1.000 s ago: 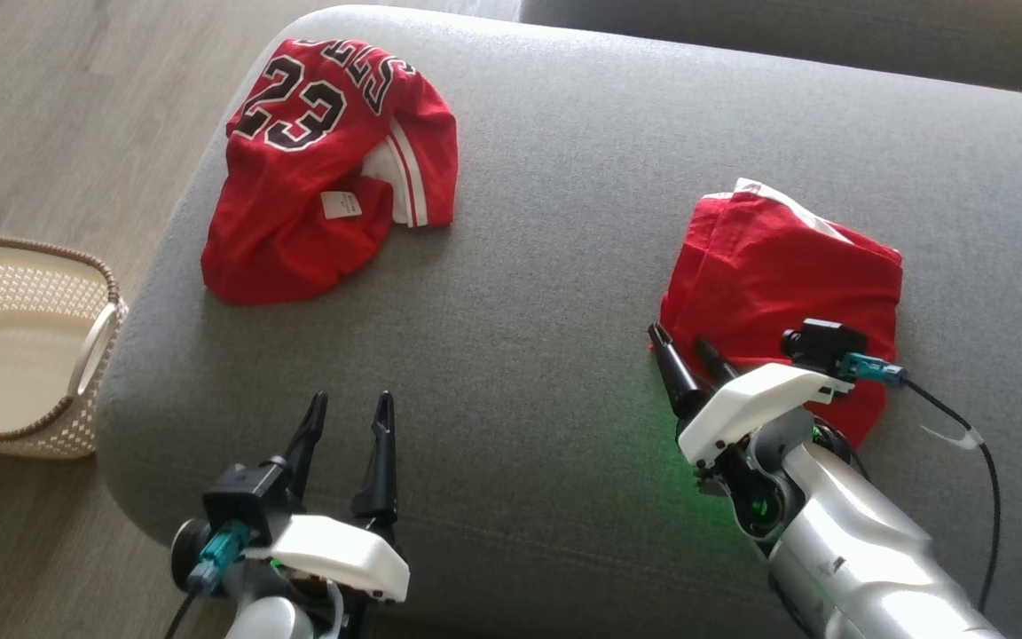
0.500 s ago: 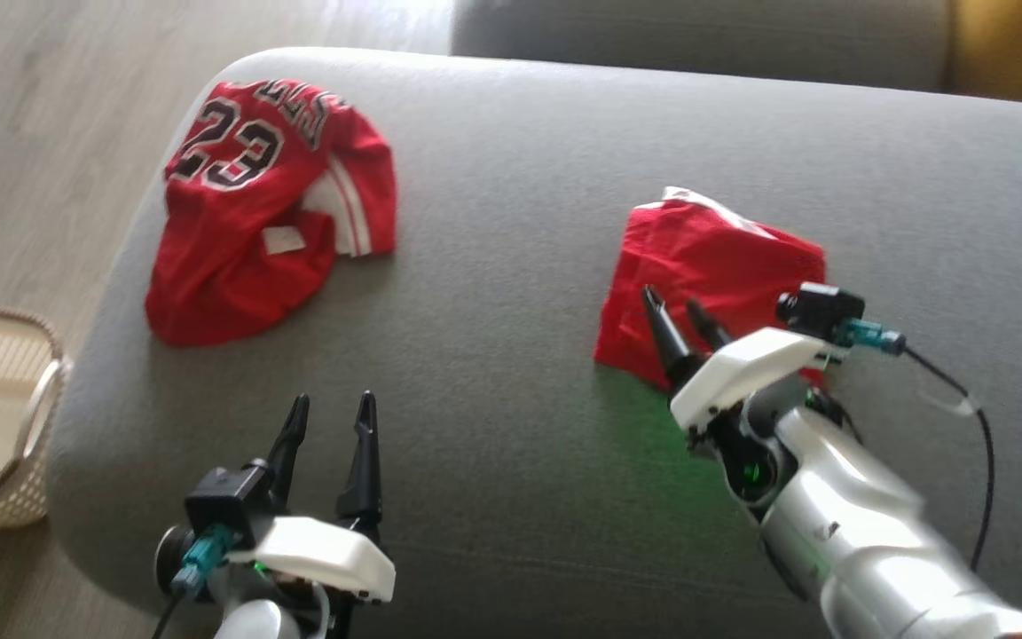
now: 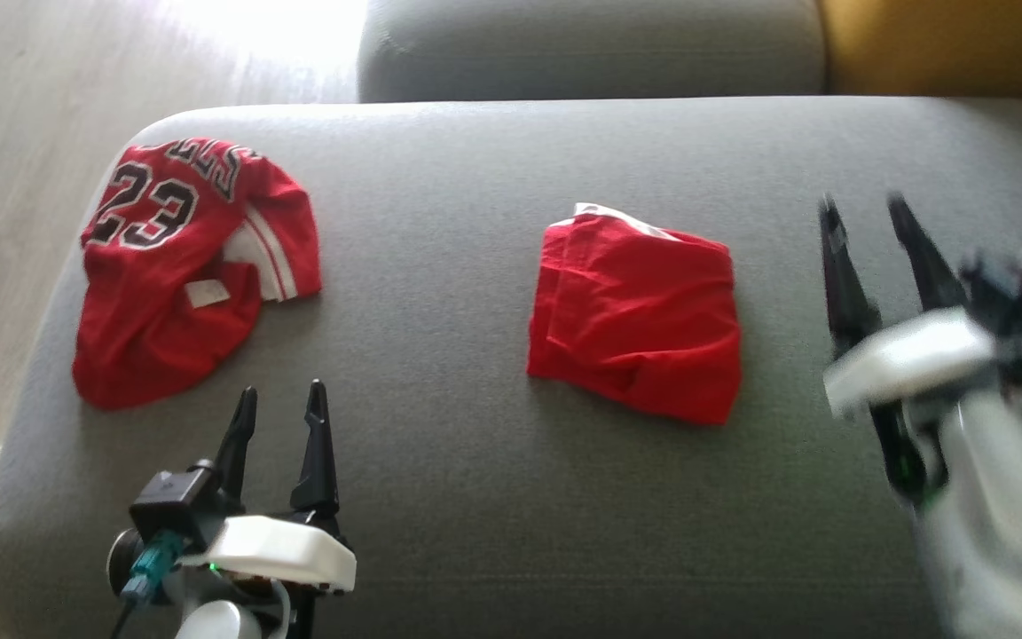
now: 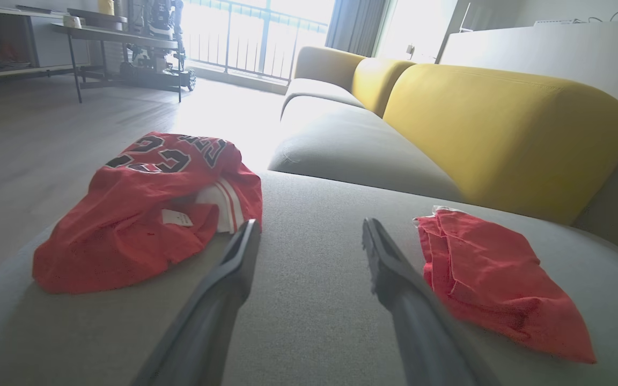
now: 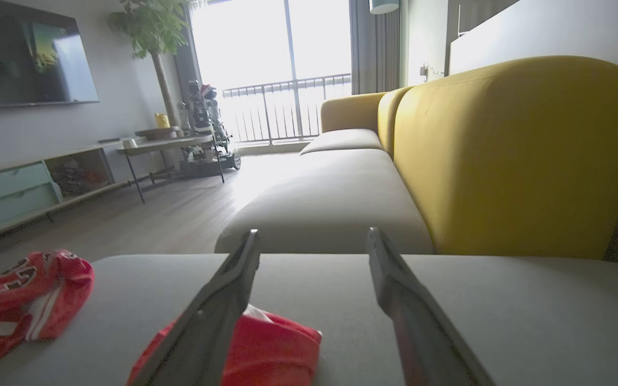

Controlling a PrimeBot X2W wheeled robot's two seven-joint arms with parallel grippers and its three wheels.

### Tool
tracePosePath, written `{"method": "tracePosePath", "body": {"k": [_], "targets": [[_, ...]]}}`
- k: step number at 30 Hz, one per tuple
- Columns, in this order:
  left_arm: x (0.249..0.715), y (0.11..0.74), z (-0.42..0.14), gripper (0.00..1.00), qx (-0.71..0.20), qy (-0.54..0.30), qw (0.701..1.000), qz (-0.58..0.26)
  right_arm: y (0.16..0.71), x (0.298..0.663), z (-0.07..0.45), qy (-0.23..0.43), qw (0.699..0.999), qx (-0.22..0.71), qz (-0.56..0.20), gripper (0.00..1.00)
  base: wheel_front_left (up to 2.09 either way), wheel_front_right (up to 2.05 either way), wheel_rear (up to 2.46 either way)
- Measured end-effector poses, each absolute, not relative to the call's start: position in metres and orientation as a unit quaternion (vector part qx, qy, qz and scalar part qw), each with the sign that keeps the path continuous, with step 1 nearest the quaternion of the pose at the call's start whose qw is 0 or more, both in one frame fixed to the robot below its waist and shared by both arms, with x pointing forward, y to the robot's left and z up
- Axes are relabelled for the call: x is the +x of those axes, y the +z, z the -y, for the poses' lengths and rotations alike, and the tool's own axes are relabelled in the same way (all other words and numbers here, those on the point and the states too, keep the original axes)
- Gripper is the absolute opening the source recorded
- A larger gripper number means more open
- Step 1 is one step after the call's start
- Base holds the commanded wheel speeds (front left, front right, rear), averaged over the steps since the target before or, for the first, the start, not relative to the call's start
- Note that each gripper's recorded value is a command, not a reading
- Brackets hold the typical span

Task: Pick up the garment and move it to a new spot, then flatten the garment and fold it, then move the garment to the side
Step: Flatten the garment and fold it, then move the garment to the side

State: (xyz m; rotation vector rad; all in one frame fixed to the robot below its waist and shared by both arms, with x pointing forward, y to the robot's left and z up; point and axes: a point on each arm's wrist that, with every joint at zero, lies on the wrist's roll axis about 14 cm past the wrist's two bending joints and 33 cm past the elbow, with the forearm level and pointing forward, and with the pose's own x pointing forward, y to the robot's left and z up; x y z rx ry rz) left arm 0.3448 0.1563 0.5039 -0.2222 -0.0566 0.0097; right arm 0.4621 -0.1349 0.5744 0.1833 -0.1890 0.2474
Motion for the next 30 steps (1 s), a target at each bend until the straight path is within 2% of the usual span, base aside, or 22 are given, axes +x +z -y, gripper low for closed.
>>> {"method": "tracePosePath", "body": {"k": [5, 12, 30], "targets": [[0.348, 0.507, -0.149, 1.00, -0.112, -0.010, 0.993, 0.031, 0.551, 0.419, 0.164, 0.081, 0.992, 0.015, 0.092, 1.00, 0.00, 0.00, 0.00], [0.336, 0.492, -0.151, 1.00, -0.103, -0.007, 0.995, 0.011, 0.556, 0.392, 0.182, 0.040, 0.993, -0.008, 0.111, 1.00, 0.00, 0.00, 0.00], [0.328, 0.493, -0.158, 1.00, -0.102, 0.002, 0.995, 0.013, 0.542, 0.385, 0.166, 0.058, 0.994, -0.011, 0.092, 1.00, 0.00, 0.00, 0.00]]}}
